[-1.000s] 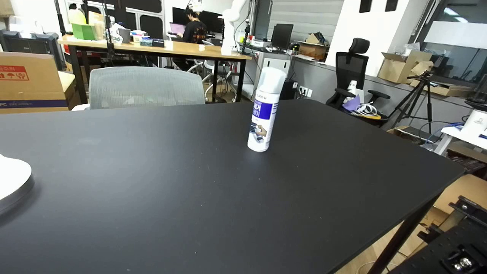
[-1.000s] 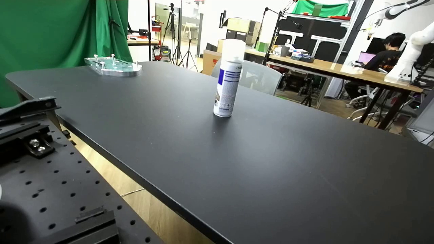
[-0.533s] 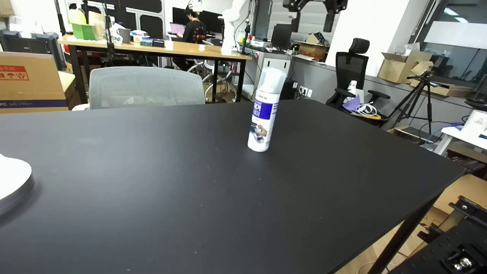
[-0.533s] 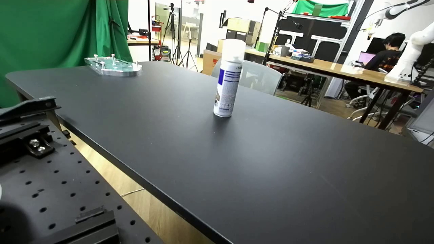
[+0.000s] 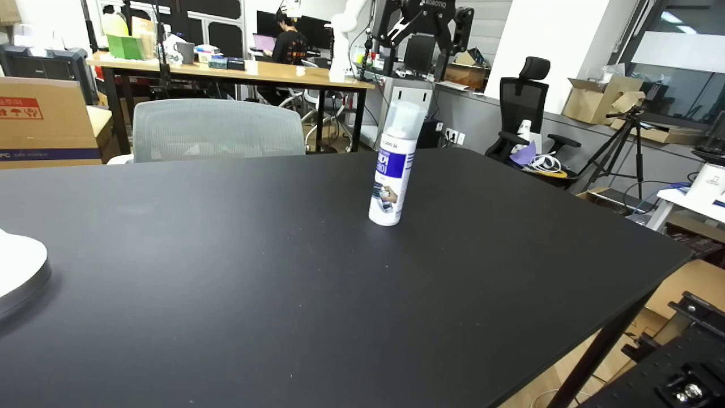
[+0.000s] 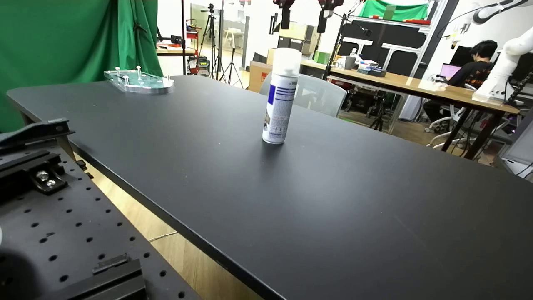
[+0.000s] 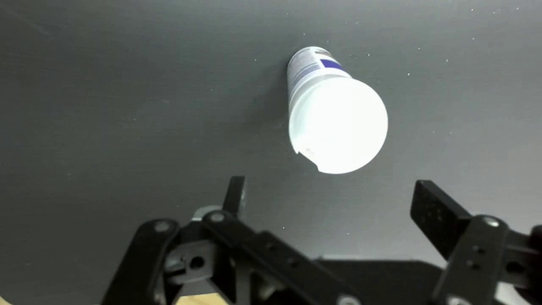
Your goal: Remove the lid from the bottle and put it on the table
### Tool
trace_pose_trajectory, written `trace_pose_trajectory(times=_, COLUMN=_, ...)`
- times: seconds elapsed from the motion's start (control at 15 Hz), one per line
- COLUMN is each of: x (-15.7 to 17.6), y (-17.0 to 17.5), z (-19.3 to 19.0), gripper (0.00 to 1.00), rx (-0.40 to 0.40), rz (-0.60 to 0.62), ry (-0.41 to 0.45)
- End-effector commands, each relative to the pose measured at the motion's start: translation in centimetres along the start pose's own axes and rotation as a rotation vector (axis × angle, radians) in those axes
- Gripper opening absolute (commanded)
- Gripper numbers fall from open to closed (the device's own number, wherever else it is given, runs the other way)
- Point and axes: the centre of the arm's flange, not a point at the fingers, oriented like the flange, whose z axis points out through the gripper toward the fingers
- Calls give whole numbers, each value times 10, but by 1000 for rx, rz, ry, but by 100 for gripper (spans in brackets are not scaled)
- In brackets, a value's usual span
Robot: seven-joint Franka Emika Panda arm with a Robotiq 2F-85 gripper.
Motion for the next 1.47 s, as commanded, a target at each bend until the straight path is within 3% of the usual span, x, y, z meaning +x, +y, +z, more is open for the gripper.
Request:
trace_pose_trajectory(times=0.0, x=-9, y=-14, z=9, gripper=100, rx=14, rz=31, ry=9)
trace_pose_trajectory(times=0.4, x=-24, y=-16, z=7, gripper=100, rx=8, rz=61, ry=26)
trace_pose_trajectory(times=1.4, x=-28, y=-3, z=32, gripper=100, rx=-6, rz=109, ry=-46)
